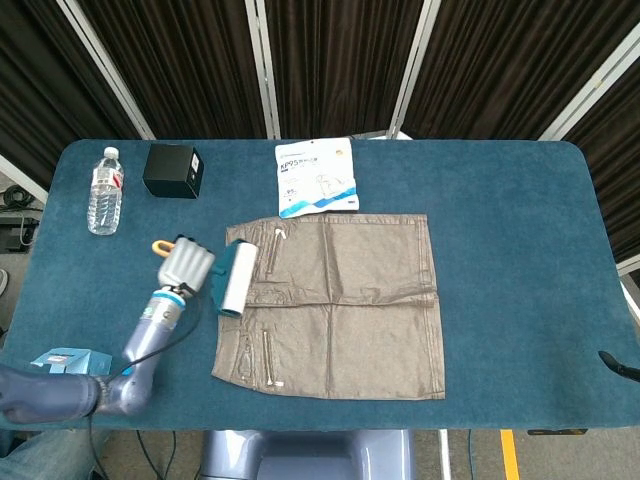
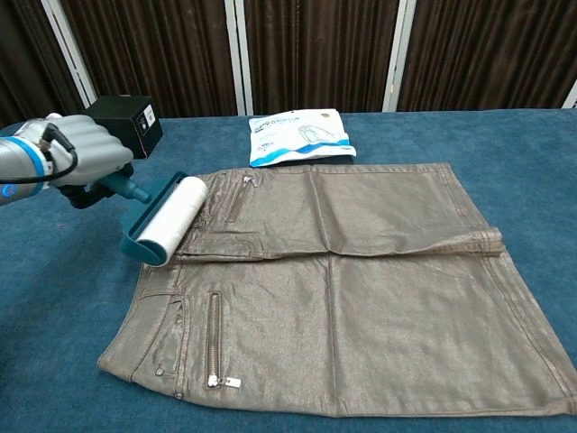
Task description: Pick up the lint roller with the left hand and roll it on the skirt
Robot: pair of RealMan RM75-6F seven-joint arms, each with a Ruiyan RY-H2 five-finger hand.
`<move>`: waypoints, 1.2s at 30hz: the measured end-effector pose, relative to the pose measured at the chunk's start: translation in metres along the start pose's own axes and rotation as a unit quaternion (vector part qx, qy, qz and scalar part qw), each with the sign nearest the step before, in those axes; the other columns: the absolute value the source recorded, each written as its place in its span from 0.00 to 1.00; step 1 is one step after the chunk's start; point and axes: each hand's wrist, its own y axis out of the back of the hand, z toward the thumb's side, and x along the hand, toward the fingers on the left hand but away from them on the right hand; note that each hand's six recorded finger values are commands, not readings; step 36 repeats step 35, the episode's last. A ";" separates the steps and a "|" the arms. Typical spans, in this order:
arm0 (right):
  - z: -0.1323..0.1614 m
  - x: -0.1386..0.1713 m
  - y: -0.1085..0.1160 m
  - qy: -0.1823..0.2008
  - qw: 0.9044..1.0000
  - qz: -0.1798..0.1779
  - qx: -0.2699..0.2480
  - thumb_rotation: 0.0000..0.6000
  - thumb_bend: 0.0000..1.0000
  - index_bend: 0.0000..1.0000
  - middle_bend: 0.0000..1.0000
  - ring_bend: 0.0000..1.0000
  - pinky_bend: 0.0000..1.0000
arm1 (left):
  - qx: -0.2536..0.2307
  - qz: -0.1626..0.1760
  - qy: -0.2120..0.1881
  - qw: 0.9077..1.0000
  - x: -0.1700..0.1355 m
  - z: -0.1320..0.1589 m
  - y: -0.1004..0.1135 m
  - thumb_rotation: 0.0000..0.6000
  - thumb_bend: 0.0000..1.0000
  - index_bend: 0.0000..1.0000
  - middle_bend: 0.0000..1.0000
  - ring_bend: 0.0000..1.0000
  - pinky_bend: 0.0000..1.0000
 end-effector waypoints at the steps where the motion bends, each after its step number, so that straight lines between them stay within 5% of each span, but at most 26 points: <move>1: 0.001 0.000 0.000 0.001 1.000 0.001 0.001 1.00 0.00 0.00 0.00 0.00 0.00 | -0.001 -0.003 0.003 1.000 -0.001 -0.005 -0.005 1.00 0.66 0.68 0.50 0.42 0.47; 8: 0.005 0.002 -0.002 0.006 1.000 0.003 0.003 1.00 0.00 0.00 0.00 0.00 0.00 | -0.022 -0.017 0.022 0.999 -0.007 -0.032 -0.029 1.00 0.58 0.63 0.46 0.40 0.46; 10: 0.006 0.003 -0.003 0.008 1.000 0.003 0.005 1.00 0.00 0.00 0.00 0.00 0.00 | -0.032 -0.021 0.025 0.999 -0.009 -0.037 -0.035 1.00 0.37 0.51 0.35 0.32 0.41; 13: 0.007 0.003 -0.004 0.008 1.000 0.004 0.004 1.00 0.00 0.00 0.00 0.00 0.00 | -0.050 -0.023 0.030 0.998 -0.013 -0.044 -0.044 1.00 0.05 0.18 0.08 0.09 0.20; 17: 0.007 0.004 -0.004 0.008 1.000 0.006 0.003 1.00 0.00 0.00 0.00 0.00 0.00 | -0.068 -0.016 0.037 0.997 -0.020 -0.055 -0.050 1.00 0.00 0.02 0.00 0.00 0.07; 22: 0.010 0.005 -0.004 0.014 1.000 0.006 0.001 1.00 0.00 0.00 0.00 0.00 0.00 | -0.115 0.005 0.064 0.991 -0.032 -0.075 -0.050 1.00 0.00 0.00 0.00 0.00 0.02; 25: 0.014 0.006 -0.004 0.023 1.000 0.007 -0.003 1.00 0.00 0.00 0.00 0.00 0.00 | -0.173 0.025 0.090 0.980 -0.048 -0.093 -0.048 1.00 0.00 0.00 0.00 0.00 0.01; 30: 0.017 0.008 -0.002 0.034 0.999 0.007 -0.008 1.00 0.00 0.00 0.00 0.00 0.00 | -0.281 0.075 0.121 0.949 -0.092 -0.119 -0.044 1.00 0.00 0.00 0.00 0.00 0.00; 33: 0.019 0.008 -0.001 0.039 0.999 0.005 -0.010 1.00 0.00 0.00 0.00 0.00 0.00 | -0.322 0.104 0.135 0.931 -0.123 -0.129 -0.044 1.00 0.00 0.00 0.00 0.00 0.00; 36: 0.020 0.009 -0.001 0.042 0.999 0.006 -0.011 1.00 0.00 0.00 0.00 0.00 0.00 | -0.338 0.118 0.143 0.923 -0.144 -0.134 -0.045 1.00 0.00 0.00 0.00 0.00 0.00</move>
